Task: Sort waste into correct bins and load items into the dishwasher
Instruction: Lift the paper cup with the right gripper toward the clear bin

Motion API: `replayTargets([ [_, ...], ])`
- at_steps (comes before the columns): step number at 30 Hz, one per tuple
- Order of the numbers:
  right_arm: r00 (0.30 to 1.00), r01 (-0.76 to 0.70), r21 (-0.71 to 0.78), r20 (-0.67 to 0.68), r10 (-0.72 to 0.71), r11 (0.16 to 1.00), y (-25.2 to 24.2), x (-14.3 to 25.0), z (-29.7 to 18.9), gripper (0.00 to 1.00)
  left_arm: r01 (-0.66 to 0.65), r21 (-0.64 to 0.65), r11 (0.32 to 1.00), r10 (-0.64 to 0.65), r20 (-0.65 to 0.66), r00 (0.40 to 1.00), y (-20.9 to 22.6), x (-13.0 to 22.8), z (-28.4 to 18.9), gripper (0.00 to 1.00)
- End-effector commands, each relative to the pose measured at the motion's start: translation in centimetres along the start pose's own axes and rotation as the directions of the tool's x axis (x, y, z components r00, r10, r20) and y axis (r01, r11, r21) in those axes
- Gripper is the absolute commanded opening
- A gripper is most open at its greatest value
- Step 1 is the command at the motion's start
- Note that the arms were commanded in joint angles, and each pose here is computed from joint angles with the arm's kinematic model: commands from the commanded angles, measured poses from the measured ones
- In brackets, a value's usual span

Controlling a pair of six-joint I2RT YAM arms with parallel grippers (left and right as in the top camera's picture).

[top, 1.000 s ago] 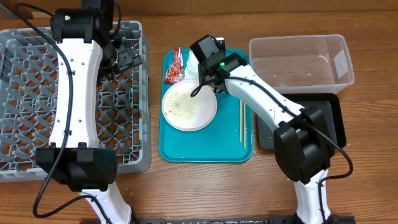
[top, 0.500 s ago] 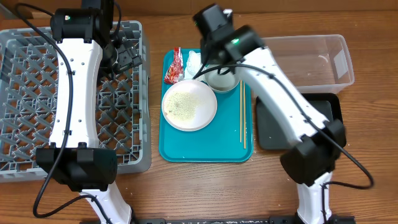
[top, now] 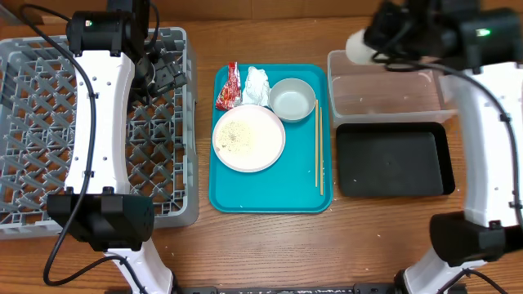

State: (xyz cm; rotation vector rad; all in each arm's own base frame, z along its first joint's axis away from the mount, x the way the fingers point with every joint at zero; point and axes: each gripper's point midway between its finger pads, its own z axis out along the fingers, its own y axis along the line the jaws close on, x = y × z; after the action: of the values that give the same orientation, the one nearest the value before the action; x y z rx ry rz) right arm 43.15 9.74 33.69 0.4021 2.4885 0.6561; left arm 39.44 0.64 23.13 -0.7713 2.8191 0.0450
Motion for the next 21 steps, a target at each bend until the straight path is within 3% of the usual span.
replayTargets([
  [1,0.995,-0.056,-0.144,-0.084,0.044,0.988,0.9,0.7,-1.7,0.04,0.024,-0.017,1.0,-0.024,0.007,1.0,0.6,-0.4,0.2,1.0],
  [7,0.988,0.031,-0.226,-0.143,-0.064,0.974,-0.5,1.6,-3.2,0.04,0.024,-0.018,1.0,-0.024,0.007,1.0,0.6,-0.4,0.2,1.0],
  [21,0.979,0.036,-0.216,-0.186,-0.078,0.976,-3.0,2.3,-4.2,0.04,0.024,-0.018,1.0,-0.024,0.007,1.0,0.6,-0.4,0.2,1.0],
])
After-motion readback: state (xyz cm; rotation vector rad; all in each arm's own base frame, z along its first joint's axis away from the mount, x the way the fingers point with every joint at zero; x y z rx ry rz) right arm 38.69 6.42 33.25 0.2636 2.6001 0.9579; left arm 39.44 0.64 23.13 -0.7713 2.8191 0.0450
